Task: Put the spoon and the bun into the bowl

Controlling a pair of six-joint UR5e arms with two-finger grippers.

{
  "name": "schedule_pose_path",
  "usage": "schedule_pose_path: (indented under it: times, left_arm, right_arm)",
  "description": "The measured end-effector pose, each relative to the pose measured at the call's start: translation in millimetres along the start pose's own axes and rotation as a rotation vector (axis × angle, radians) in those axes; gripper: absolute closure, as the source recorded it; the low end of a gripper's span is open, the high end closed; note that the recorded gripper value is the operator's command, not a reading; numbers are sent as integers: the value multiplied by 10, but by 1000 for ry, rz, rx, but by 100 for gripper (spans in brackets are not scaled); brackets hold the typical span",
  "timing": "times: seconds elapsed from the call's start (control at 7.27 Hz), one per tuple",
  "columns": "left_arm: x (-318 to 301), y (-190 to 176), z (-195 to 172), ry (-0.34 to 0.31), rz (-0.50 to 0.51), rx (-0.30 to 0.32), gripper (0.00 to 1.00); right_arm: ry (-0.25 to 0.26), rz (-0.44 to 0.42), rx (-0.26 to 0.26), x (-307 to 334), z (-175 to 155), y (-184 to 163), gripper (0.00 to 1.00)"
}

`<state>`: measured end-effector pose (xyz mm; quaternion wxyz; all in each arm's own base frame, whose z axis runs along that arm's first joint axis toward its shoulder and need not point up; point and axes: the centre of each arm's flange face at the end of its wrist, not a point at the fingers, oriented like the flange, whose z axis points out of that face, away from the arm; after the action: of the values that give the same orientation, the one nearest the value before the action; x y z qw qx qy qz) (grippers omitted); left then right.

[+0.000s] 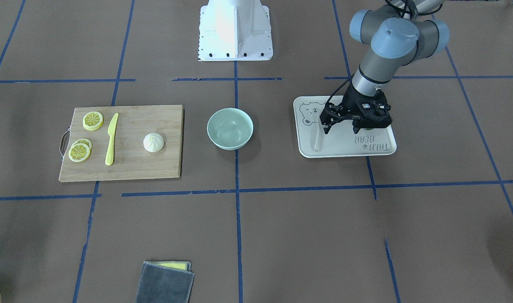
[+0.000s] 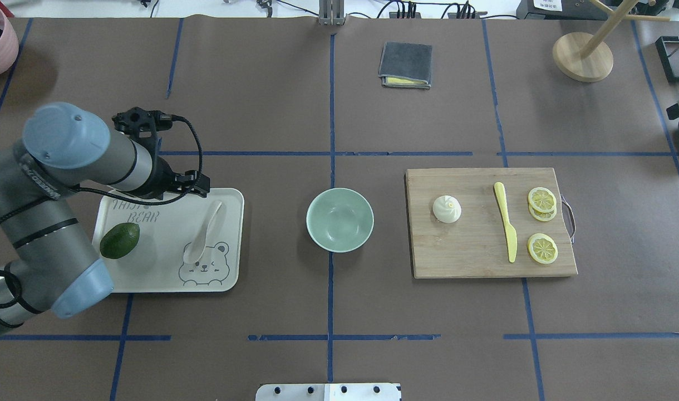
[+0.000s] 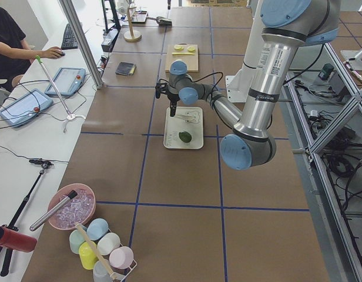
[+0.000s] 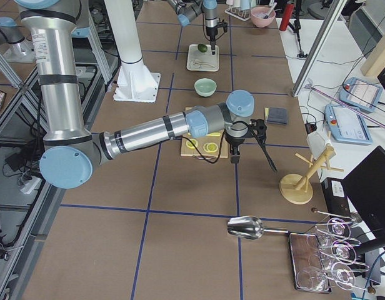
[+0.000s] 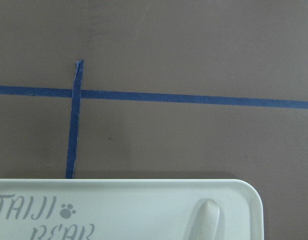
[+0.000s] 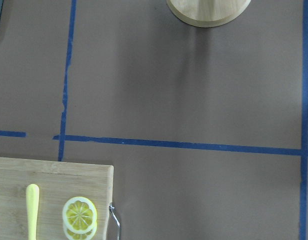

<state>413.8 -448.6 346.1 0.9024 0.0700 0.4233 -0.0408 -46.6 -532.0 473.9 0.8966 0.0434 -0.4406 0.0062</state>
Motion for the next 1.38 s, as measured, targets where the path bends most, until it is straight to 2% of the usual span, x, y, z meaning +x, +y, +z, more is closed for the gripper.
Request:
schedule_pose_path:
  times: [0.41, 0.83, 0.96, 1.38]
  left_arm:
    - [194, 290, 390, -37, 34, -27, 19]
    - [213, 384, 527, -52, 44, -44, 32]
    - [214, 393, 565, -55, 45, -48, 39]
    - [244, 391, 573, -49, 45, -46, 89]
  right_arm:
    - [-26, 32, -17, -644, 116, -37, 0]
    - [-40, 42, -27, -978, 189, -60, 0]
    - [-41, 42, -29, -1005, 199, -59, 0]
    - [-44, 43, -28, -1053, 193, -51, 0]
